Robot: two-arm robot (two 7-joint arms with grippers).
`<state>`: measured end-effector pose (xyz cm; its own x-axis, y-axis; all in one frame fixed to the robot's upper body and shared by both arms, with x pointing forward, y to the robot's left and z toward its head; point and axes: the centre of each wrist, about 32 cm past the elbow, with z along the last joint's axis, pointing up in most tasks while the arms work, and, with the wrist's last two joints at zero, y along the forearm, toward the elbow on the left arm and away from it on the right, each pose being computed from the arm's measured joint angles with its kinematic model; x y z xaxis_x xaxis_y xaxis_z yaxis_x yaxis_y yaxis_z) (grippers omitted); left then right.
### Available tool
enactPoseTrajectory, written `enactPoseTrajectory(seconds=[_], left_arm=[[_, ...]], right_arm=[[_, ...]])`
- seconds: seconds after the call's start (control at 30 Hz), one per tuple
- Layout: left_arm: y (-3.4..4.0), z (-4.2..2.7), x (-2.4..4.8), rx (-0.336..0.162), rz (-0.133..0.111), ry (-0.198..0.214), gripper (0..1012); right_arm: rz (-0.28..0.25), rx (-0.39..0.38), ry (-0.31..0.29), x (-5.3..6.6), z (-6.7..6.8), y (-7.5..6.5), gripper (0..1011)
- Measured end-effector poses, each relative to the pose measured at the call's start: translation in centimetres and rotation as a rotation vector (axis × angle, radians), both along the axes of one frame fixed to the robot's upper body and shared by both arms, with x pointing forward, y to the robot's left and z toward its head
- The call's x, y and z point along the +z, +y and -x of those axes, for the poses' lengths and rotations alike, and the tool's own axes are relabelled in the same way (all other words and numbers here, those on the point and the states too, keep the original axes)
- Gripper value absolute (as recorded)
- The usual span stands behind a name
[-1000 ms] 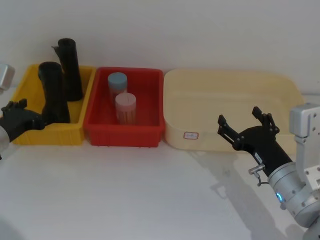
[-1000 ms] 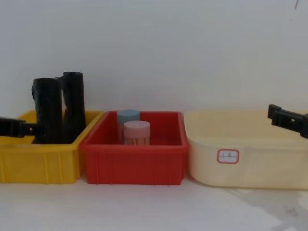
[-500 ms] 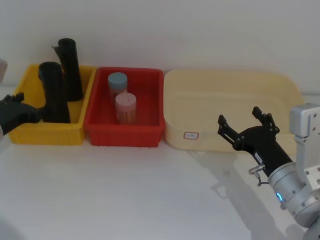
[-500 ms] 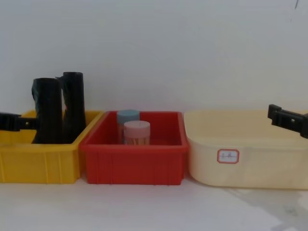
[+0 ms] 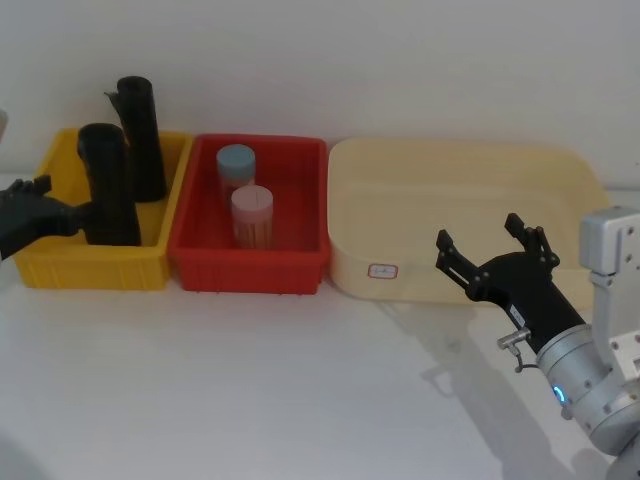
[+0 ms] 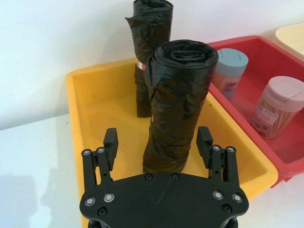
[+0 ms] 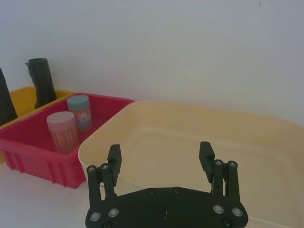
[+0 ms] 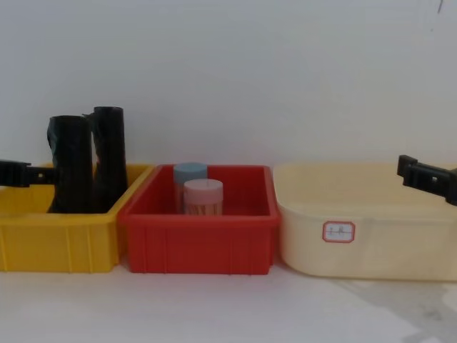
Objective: Pick up the garbage bag with the one hand and transfer it to the other hand.
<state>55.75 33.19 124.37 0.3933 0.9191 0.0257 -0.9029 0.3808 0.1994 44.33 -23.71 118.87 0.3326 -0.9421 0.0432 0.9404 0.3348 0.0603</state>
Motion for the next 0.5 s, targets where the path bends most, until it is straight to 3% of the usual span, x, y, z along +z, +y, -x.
enactPoseTrajectory(seconds=[0.5], left_arm=[[0.62,-0.74,0.10,-0.065,0.010,0.000,1001]], right_arm=[[0.000,0.000,0.000,0.00,0.00,0.00,1001]])
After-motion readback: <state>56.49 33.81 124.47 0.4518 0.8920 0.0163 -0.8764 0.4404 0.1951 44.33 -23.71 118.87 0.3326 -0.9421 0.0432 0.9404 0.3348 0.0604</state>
